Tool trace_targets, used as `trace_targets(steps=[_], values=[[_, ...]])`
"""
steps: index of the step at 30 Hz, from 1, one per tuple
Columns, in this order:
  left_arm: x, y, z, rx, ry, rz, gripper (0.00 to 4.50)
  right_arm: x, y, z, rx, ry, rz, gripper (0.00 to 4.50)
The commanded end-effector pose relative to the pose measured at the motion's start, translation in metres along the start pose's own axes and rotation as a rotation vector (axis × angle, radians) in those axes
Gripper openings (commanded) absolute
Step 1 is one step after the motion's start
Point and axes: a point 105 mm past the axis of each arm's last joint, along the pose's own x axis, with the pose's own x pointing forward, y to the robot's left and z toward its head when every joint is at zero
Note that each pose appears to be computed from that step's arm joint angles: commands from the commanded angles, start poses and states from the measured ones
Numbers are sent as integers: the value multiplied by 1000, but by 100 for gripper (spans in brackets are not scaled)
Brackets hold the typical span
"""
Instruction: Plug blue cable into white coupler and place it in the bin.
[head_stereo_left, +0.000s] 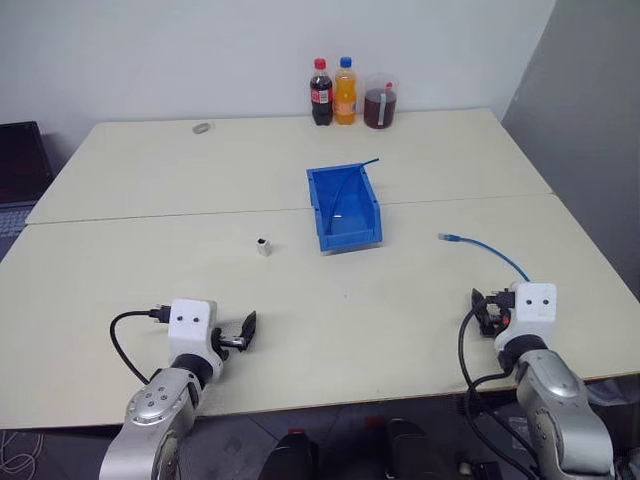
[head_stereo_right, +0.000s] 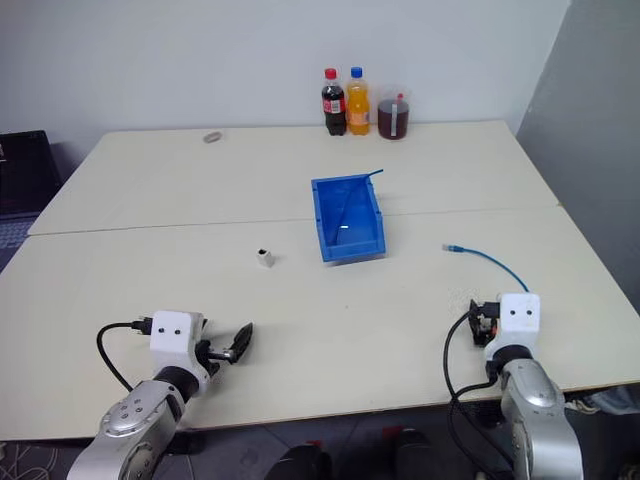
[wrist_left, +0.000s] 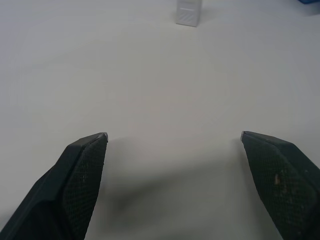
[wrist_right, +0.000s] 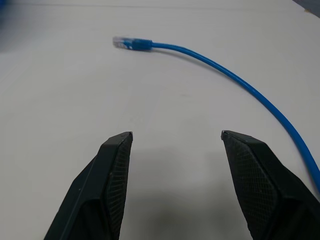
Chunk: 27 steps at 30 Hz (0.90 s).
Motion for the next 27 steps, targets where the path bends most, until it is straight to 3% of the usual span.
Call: trace_targets(steps=[1, 18, 27], values=[[-8, 9, 1, 8, -30, 52, 450, 4, 0, 17, -17, -66, 9, 301], [-9, -8, 11, 22, -80, -75, 450, 16, 5, 20, -21, -72, 49, 301], [-4, -66, 20, 103, -82, -410, 450, 6, -28, 15, -47, -25, 84, 301]])
